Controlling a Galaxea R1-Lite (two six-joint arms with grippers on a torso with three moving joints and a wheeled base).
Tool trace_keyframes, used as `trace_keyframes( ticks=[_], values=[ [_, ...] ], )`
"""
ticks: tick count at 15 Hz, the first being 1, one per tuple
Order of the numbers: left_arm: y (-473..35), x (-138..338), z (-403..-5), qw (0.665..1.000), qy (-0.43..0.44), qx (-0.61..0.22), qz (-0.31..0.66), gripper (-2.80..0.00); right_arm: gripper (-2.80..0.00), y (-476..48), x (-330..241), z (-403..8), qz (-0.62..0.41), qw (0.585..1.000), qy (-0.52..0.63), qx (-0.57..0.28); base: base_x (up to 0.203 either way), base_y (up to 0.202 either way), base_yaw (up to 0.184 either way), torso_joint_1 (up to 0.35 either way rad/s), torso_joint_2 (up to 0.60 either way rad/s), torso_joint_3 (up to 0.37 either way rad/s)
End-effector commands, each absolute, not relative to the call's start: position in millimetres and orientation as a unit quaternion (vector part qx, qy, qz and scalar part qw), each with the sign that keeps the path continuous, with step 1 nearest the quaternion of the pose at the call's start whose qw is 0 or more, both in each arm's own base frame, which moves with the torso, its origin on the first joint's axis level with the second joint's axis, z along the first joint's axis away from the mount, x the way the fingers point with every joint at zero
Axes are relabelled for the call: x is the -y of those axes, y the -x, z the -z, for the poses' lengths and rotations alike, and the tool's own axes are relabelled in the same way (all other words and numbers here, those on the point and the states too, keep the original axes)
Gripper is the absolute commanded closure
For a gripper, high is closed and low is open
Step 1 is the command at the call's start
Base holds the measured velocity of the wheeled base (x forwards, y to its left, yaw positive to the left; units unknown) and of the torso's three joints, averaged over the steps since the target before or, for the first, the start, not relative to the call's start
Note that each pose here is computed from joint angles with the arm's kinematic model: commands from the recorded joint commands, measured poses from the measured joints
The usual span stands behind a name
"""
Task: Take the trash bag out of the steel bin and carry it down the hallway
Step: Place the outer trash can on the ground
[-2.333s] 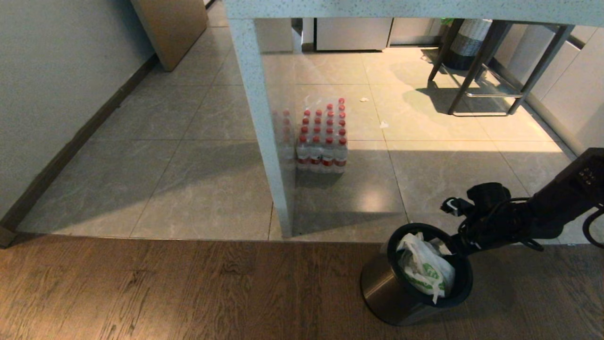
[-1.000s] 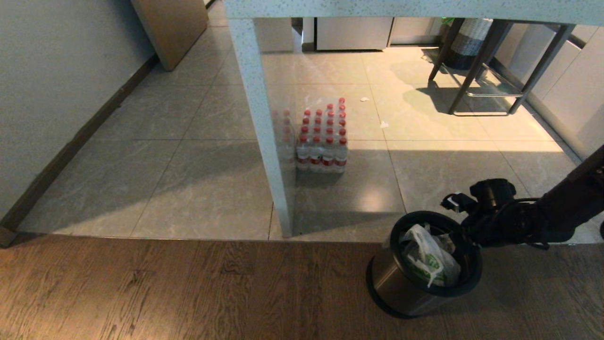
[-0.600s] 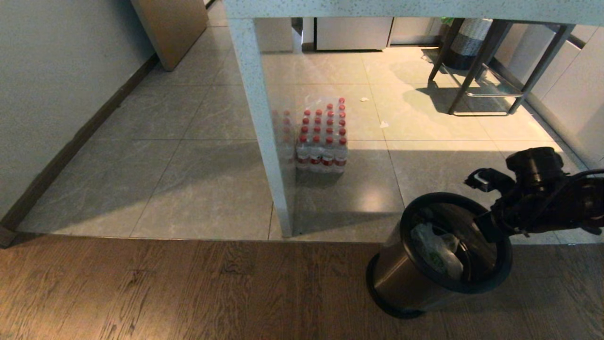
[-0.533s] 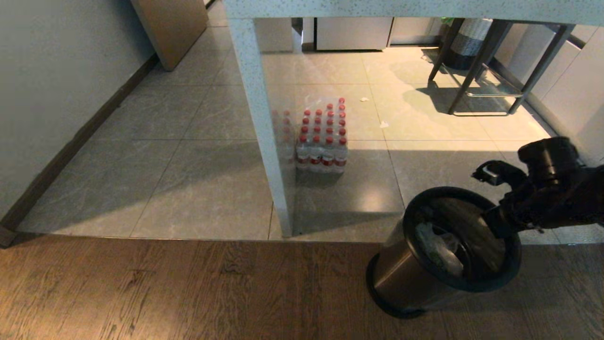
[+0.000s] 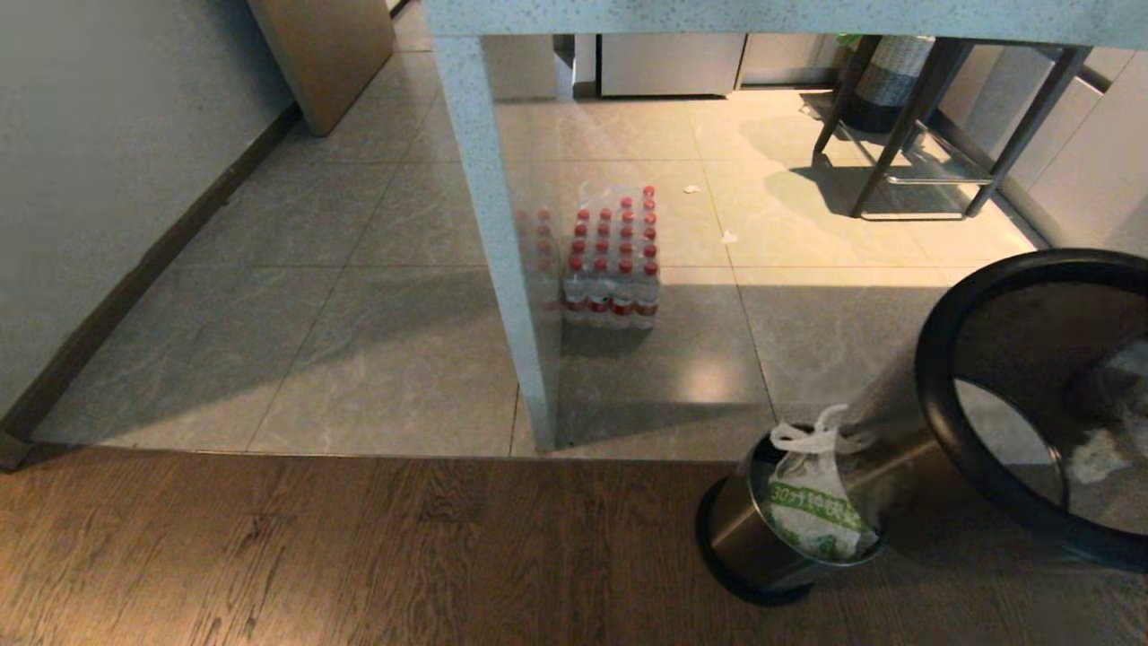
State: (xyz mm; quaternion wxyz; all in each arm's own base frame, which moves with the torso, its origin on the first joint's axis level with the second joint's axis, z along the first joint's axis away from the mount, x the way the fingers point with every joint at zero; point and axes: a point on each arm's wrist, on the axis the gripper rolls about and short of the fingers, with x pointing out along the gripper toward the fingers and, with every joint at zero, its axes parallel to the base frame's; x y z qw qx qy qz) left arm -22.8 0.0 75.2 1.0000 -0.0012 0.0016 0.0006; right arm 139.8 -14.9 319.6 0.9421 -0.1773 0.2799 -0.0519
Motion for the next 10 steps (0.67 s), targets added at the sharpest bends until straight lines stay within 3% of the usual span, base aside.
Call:
trace_keyframes(
  ticks=[1,4,8,10],
  values=[
    [23,0,-75,1.000,0.002,-0.002,-0.001,0.00,0.00,-94,15,-350,0.089,0.957,0.167,-0.218,0.000,0.000,0.000,0.000,0.00,0.000],
    [23,0,-75,1.000,0.002,-0.002,-0.001,0.00,0.00,-72,24,-347,0.156,0.945,0.146,-0.249,0.000,0.000,0.000,0.000,0.00,0.000],
    [23,0,-75,1.000,0.002,-0.002,-0.001,0.00,0.00,-61,28,-379,0.220,0.947,0.099,-0.214,0.000,0.000,0.000,0.000,0.00,0.000],
    [23,0,-75,1.000,0.002,-0.002,-0.001,0.00,0.00,-57,29,-374,0.231,0.943,0.086,-0.223,0.000,0.000,0.000,0.000,0.00,0.000]
  ],
)
